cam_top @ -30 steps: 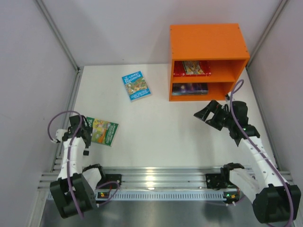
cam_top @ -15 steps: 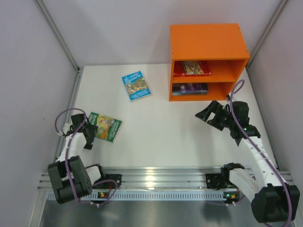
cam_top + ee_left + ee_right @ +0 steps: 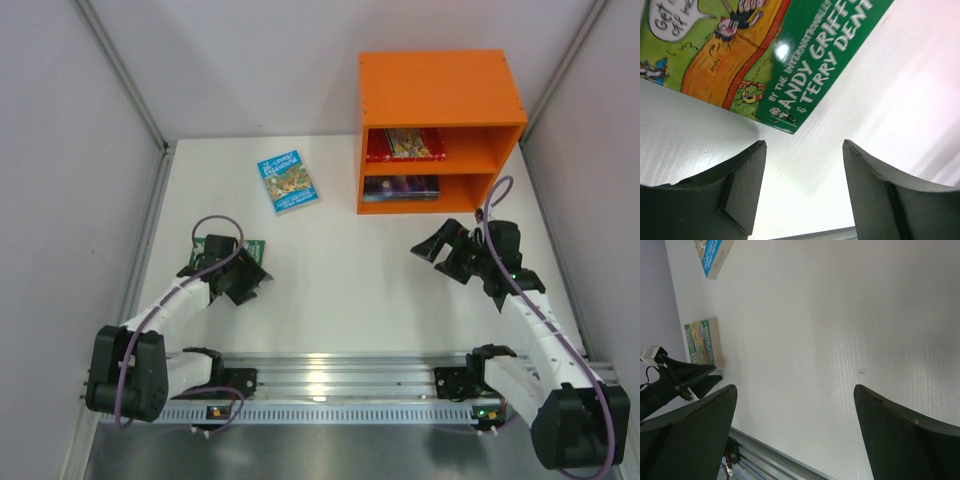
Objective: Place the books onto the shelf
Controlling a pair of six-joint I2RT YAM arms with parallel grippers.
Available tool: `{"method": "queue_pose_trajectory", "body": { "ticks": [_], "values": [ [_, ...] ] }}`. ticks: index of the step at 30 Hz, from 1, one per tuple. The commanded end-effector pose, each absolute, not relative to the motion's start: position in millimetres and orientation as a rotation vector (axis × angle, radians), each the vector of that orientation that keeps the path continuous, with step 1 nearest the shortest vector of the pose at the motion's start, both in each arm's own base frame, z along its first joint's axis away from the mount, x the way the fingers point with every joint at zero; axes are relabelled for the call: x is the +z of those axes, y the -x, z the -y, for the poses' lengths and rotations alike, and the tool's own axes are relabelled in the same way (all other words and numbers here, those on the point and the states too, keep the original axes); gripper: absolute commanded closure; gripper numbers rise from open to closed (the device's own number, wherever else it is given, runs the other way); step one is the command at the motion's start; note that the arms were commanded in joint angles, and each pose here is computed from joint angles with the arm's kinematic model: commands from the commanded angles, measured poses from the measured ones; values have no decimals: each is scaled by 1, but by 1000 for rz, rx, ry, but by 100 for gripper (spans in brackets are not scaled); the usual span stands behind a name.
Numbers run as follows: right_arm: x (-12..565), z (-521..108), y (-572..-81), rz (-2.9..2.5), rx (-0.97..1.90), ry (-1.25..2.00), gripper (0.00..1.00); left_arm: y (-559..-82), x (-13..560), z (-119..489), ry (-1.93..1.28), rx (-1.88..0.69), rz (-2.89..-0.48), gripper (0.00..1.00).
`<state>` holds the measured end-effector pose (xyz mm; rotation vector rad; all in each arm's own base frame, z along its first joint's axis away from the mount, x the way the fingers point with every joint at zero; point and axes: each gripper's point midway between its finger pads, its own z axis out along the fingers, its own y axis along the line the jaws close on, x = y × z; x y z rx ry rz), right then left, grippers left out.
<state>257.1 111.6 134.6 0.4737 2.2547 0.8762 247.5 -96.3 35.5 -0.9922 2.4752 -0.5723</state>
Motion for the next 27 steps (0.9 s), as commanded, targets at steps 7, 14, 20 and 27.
{"method": "queue_pose_trajectory", "body": {
  "ticks": [7, 14, 20, 27],
  "values": [
    [156, -110, -263, -2165, 899, -463, 0, -310, 114, 4, 828, -123, -2306, 26],
    [159, -114, -257, -2163, 918, -412, 0, -325, 103, -97, 977, 112, -2282, 24],
    [162, -115, -254, -2175, 912, -359, 0, -338, 84, -115, 983, 73, -2306, 20],
    [160, -115, -253, -2180, 908, -343, 0, -347, 43, -91, 895, -126, -2455, 21]
  ]
}}
